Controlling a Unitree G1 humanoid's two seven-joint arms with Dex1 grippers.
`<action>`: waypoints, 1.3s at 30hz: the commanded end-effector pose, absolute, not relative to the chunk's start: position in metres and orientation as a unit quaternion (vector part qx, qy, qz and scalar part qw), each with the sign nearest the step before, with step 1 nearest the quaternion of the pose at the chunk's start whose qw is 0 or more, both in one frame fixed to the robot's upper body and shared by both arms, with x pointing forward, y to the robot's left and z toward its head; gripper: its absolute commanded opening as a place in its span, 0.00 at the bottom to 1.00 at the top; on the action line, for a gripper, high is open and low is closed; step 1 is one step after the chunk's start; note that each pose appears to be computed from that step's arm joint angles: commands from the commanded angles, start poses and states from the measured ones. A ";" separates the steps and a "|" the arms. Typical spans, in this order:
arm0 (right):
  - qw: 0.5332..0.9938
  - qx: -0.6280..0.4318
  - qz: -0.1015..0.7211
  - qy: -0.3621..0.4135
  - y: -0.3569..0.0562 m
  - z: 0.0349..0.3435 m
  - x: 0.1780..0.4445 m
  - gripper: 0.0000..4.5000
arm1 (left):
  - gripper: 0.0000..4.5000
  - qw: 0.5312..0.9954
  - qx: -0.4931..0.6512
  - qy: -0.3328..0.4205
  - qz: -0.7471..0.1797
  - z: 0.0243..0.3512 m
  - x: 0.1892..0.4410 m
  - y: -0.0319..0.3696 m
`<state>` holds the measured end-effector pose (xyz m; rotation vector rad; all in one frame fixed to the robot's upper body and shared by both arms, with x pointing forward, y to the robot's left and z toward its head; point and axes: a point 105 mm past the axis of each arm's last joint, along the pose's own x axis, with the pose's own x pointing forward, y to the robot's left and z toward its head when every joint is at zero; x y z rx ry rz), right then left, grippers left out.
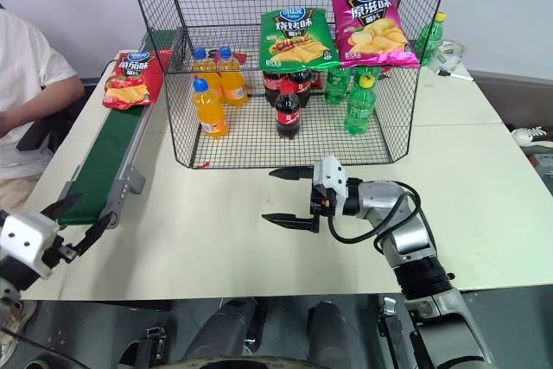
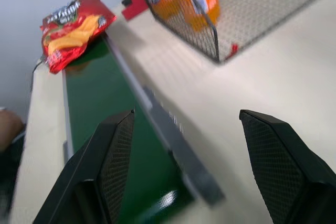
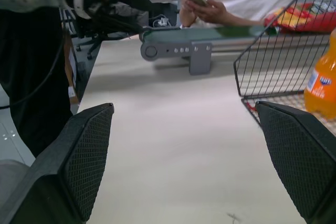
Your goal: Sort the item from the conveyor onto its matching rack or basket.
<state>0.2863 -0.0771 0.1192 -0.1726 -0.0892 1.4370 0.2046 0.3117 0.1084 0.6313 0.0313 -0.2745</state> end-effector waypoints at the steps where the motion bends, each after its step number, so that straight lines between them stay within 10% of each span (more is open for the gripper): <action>1: 0.743 -0.087 0.660 -0.066 -0.074 0.129 0.287 1.00 | 0.74 0.896 0.433 -0.001 -0.095 0.118 0.192 0.324; 13: 0.745 -0.097 0.657 -0.069 -0.077 0.130 0.287 1.00 | 0.74 0.759 0.650 -0.002 -0.040 0.098 0.163 0.365; 39: 0.749 -0.110 0.649 -0.071 -0.076 0.130 0.286 1.00 | 0.74 0.752 0.658 -0.030 -0.024 0.087 0.186 0.363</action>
